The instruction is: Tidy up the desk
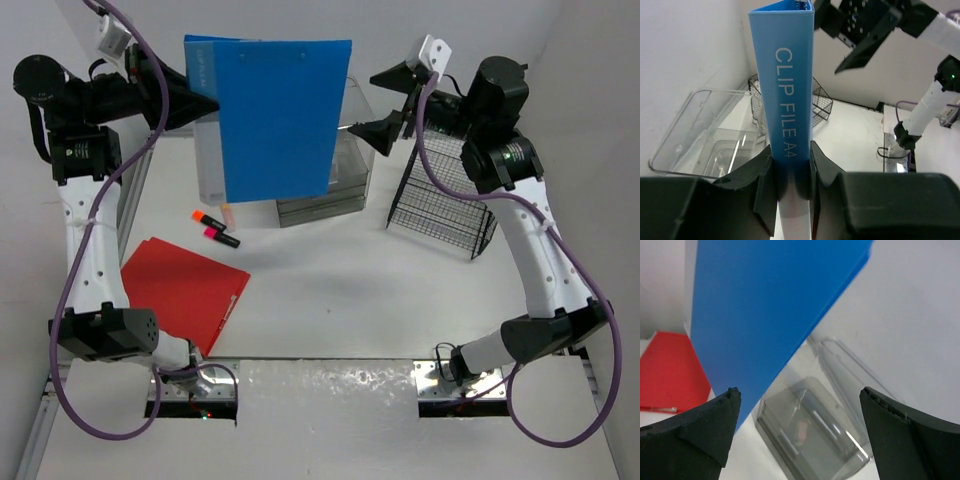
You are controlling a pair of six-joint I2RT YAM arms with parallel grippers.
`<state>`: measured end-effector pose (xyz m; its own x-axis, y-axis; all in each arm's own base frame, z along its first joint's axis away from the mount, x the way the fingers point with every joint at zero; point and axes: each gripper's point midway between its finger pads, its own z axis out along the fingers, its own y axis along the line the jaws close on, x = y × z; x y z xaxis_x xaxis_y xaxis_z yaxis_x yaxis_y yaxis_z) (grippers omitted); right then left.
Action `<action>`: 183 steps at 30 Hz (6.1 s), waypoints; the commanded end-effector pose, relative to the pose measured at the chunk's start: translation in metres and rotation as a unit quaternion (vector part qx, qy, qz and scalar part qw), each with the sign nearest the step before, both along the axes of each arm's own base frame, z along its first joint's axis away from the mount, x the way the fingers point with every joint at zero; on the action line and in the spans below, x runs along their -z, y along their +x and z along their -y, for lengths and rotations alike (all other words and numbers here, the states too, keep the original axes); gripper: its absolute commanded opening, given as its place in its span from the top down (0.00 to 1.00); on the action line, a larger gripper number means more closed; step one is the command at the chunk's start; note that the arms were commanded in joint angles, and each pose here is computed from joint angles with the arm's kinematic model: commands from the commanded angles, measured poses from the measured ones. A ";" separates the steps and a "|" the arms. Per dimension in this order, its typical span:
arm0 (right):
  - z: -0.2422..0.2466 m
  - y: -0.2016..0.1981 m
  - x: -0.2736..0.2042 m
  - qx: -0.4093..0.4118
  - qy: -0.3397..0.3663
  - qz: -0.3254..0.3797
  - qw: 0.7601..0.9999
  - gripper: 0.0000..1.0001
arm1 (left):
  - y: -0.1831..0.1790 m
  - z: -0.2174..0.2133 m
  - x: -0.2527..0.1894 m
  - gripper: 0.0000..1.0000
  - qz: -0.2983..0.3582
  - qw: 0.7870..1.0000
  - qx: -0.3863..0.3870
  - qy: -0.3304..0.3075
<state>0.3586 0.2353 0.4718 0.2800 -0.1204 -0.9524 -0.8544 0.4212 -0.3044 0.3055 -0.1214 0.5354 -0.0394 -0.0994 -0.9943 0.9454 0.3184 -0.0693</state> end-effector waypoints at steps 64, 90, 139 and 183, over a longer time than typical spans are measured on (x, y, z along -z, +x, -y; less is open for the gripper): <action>0.028 -0.024 -0.046 0.002 0.024 0.039 0.999 1.00 | 0.037 0.021 0.073 0.00 0.000 0.999 -0.038 0.026; 0.230 0.060 -0.089 0.187 0.063 0.118 0.973 1.00 | 0.061 0.011 0.124 0.00 -0.032 0.994 -0.072 0.072; 0.252 0.144 0.012 0.124 0.106 0.092 0.982 1.00 | 0.085 0.013 0.141 0.01 -0.075 0.993 -0.063 0.064; 0.293 0.153 0.079 0.123 0.253 0.066 0.958 0.94 | 0.080 0.018 0.160 0.01 -0.084 0.992 -0.050 0.078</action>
